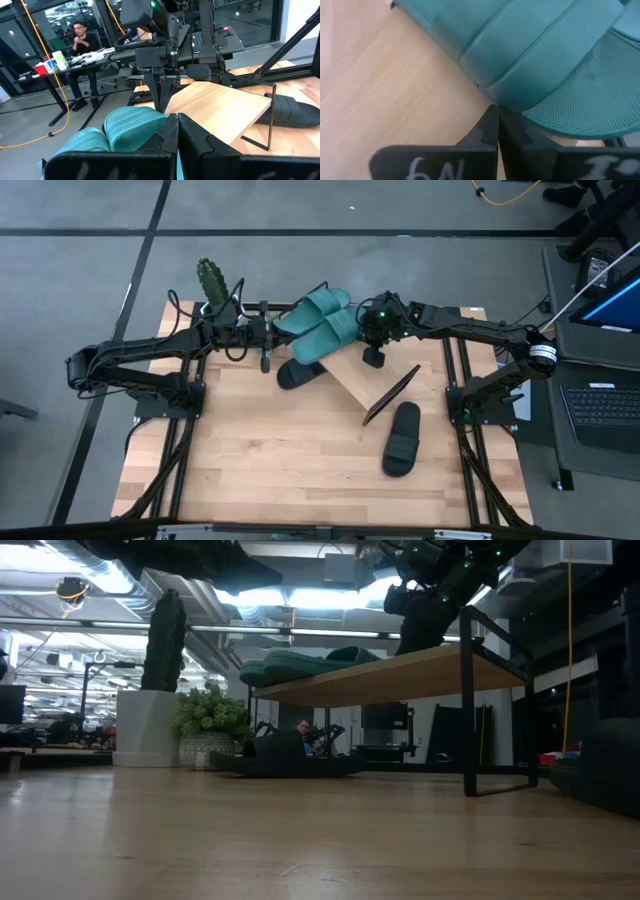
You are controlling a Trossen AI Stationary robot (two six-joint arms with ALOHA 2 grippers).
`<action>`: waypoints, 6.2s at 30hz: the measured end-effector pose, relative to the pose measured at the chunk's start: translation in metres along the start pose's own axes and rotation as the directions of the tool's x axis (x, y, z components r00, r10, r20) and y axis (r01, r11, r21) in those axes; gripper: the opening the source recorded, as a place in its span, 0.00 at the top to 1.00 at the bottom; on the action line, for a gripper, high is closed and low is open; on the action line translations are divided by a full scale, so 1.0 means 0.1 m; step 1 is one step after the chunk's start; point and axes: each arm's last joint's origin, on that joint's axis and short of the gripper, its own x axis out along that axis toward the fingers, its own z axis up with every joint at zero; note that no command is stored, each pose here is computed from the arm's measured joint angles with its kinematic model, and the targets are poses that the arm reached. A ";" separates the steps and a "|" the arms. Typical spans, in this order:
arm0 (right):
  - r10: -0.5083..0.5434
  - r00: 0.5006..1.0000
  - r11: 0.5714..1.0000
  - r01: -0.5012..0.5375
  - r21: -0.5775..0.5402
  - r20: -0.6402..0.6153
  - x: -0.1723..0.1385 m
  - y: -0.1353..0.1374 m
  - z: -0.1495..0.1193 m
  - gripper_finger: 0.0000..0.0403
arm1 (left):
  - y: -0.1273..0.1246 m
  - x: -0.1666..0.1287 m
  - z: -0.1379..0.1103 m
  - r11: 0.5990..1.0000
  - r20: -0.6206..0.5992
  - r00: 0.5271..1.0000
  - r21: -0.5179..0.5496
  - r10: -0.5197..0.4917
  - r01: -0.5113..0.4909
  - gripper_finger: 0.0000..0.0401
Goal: Pick and place slides into the shelf
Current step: Put the green slides on the shelf, then put the top black slides on the shelf
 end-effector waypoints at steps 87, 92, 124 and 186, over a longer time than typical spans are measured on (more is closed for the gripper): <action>-0.183 0.951 0.972 0.213 -0.098 0.251 -0.44 2.11 -0.50 0.98 | -1.00 -0.13 -0.88 0.816 -0.315 0.949 -0.545 0.010 -0.190 1.00; -0.165 0.952 0.975 0.196 -0.100 0.256 -0.46 2.16 -0.52 0.99 | -1.02 -0.17 -1.01 0.763 -0.331 0.943 -0.603 0.024 -0.231 1.00; -0.127 0.947 0.982 0.161 -0.096 0.294 -0.33 2.34 -0.51 0.94 | -1.11 0.02 -1.24 0.667 -0.385 0.923 -0.689 -0.005 -0.284 1.00; -0.090 0.954 0.987 0.123 -0.101 0.285 -0.33 2.36 -0.51 0.94 | -1.07 0.02 -1.29 0.716 -0.424 0.905 -0.635 -0.010 -0.290 0.52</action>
